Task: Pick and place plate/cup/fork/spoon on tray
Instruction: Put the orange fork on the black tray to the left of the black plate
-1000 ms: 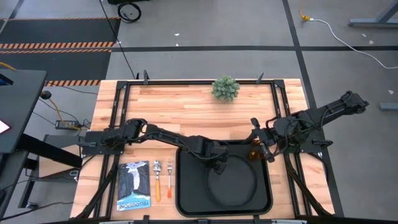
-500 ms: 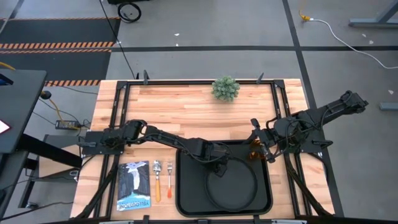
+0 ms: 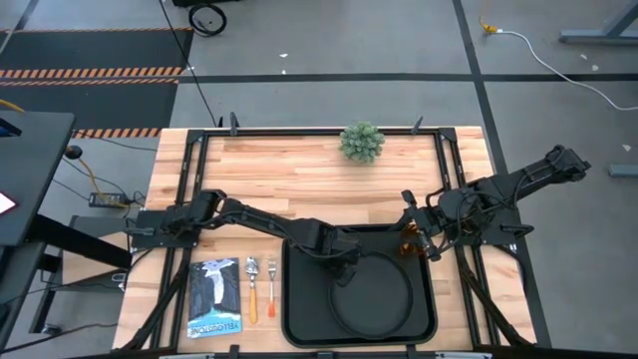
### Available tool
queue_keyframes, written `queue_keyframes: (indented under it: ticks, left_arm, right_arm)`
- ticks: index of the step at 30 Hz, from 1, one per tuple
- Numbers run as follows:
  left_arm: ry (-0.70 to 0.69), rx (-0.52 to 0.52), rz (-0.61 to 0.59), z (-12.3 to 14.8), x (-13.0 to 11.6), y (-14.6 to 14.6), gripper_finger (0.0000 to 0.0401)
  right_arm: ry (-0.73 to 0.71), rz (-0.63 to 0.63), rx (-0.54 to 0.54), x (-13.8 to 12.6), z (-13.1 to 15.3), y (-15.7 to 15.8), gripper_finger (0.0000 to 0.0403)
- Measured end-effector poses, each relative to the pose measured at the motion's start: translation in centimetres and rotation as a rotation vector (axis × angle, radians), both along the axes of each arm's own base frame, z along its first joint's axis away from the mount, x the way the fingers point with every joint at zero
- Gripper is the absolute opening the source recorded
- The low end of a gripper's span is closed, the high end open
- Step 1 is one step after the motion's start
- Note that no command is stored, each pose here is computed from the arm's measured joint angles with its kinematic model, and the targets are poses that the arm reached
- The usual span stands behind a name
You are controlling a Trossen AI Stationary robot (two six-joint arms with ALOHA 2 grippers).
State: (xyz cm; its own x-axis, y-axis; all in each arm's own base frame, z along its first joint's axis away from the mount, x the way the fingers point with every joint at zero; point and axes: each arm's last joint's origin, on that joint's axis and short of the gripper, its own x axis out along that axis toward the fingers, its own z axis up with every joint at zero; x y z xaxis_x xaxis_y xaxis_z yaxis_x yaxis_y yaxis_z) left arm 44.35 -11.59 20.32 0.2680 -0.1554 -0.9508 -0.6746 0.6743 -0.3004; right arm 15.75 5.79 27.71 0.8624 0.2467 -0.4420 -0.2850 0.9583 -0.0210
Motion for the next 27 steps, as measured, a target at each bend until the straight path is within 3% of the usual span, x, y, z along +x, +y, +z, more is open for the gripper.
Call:
queue_keyframes:
  ticks: [8,18,23,27]
  left_arm:
    - [0.126,-0.024,0.139,-0.1,-2.0,-3.2,0.0118]
    - [0.291,0.090,0.355,0.3,-5.9,-7.1,0.0079]
    - [0.406,0.161,0.478,0.4,-8.1,-8.4,0.0096]
    - [0.384,0.210,0.519,0.4,-8.8,-9.3,0.0118]
  right_arm:
    - [0.009,-0.001,-0.023,0.3,-0.2,0.1,0.0150]
    - [0.002,0.008,-0.038,0.5,-0.3,0.2,0.0150]
    - [0.002,0.015,-0.039,0.5,-0.3,0.2,0.0150]
    - [-0.001,0.033,-0.038,0.4,-0.3,0.5,0.0150]
